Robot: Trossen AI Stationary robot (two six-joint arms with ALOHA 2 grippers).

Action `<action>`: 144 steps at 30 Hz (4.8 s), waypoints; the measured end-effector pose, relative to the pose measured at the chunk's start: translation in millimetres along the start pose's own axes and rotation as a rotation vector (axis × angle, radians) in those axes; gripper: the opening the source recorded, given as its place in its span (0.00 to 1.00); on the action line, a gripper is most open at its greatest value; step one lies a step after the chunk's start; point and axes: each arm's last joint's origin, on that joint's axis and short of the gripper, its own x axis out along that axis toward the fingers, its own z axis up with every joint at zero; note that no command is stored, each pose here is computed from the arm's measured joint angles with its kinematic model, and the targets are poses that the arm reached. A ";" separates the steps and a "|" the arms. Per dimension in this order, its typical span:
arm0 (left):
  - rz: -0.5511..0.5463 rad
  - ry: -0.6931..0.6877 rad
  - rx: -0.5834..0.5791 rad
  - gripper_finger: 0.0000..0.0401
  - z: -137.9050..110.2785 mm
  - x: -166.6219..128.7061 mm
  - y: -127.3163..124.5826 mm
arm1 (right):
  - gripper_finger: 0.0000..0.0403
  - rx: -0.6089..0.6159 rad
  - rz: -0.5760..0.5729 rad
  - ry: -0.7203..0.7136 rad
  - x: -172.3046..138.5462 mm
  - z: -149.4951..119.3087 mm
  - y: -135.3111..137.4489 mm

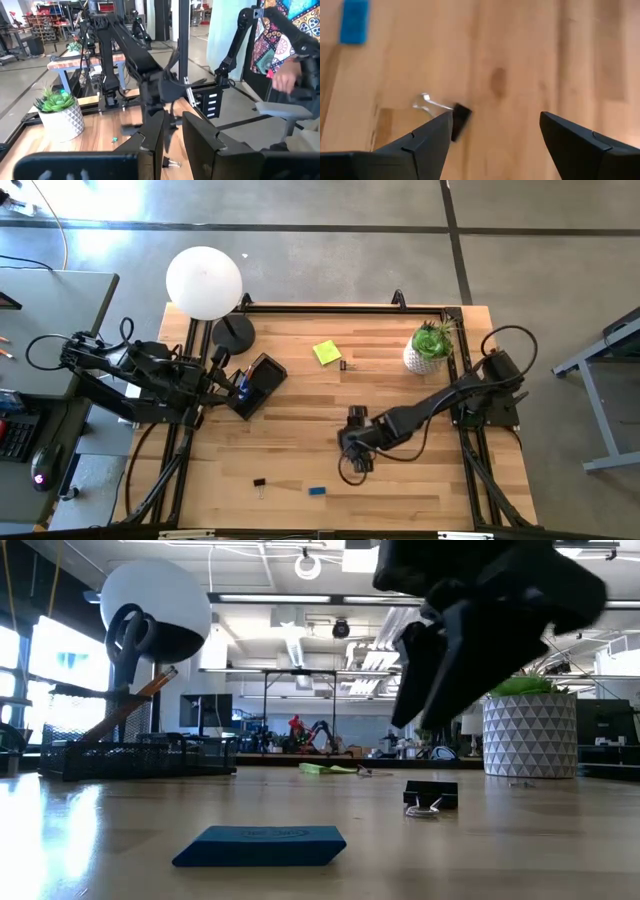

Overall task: Pick and place office supplies into organizer
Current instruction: Put the left black binder clip into the black mesh desk organizer

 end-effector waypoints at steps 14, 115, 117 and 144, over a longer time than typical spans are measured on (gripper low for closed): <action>-0.034 0.027 0.001 0.15 -2.6 1.6 -1.1 | 0.73 -0.095 0.060 -0.025 4.6 -4.0 3.2; -0.830 0.876 0.632 0.50 -208.4 161.0 -111.0 | 0.73 0.244 -0.052 -0.128 -2.4 -3.6 24.5; -0.832 0.875 0.629 0.49 -208.4 160.9 -111.0 | 0.73 0.244 -0.053 -0.129 -2.4 -3.6 24.5; -0.561 0.893 0.794 0.37 -178.2 148.3 -97.4 | 0.73 0.245 -0.083 -0.139 -2.5 -3.5 23.5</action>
